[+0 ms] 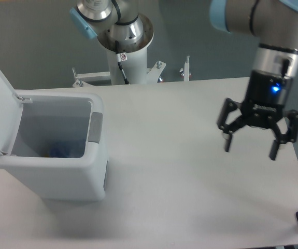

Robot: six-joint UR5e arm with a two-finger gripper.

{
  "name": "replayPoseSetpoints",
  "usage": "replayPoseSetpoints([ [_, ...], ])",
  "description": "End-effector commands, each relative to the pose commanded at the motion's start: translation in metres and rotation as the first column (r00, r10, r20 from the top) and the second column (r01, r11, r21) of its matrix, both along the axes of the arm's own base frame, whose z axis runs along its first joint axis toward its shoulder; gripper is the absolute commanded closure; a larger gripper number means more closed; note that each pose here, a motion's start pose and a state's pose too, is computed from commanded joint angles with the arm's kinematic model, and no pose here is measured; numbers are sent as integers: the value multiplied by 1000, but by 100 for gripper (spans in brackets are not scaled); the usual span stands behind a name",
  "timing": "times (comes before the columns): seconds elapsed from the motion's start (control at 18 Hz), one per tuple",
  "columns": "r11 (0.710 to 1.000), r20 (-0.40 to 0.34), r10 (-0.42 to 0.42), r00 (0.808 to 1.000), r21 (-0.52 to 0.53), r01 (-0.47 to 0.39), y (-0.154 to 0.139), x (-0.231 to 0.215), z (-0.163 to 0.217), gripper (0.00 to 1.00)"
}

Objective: Place the trash in the trash can

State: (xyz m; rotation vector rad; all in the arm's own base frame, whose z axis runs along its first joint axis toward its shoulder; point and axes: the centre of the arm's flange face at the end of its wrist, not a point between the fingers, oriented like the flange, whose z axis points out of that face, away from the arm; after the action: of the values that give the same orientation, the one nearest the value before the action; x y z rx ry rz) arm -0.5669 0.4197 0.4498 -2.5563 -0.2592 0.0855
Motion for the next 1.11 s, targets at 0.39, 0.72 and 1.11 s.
replayPoseSetpoints([
  [0.39,978,10,-122,992,-169,122,-15,-3,-31,0],
  [0.72,962,17,-176,984,-209,175,-19,-2,-37,0],
  [1.11,920,17,-232,973,-320,225,-28,-2,-45,0],
])
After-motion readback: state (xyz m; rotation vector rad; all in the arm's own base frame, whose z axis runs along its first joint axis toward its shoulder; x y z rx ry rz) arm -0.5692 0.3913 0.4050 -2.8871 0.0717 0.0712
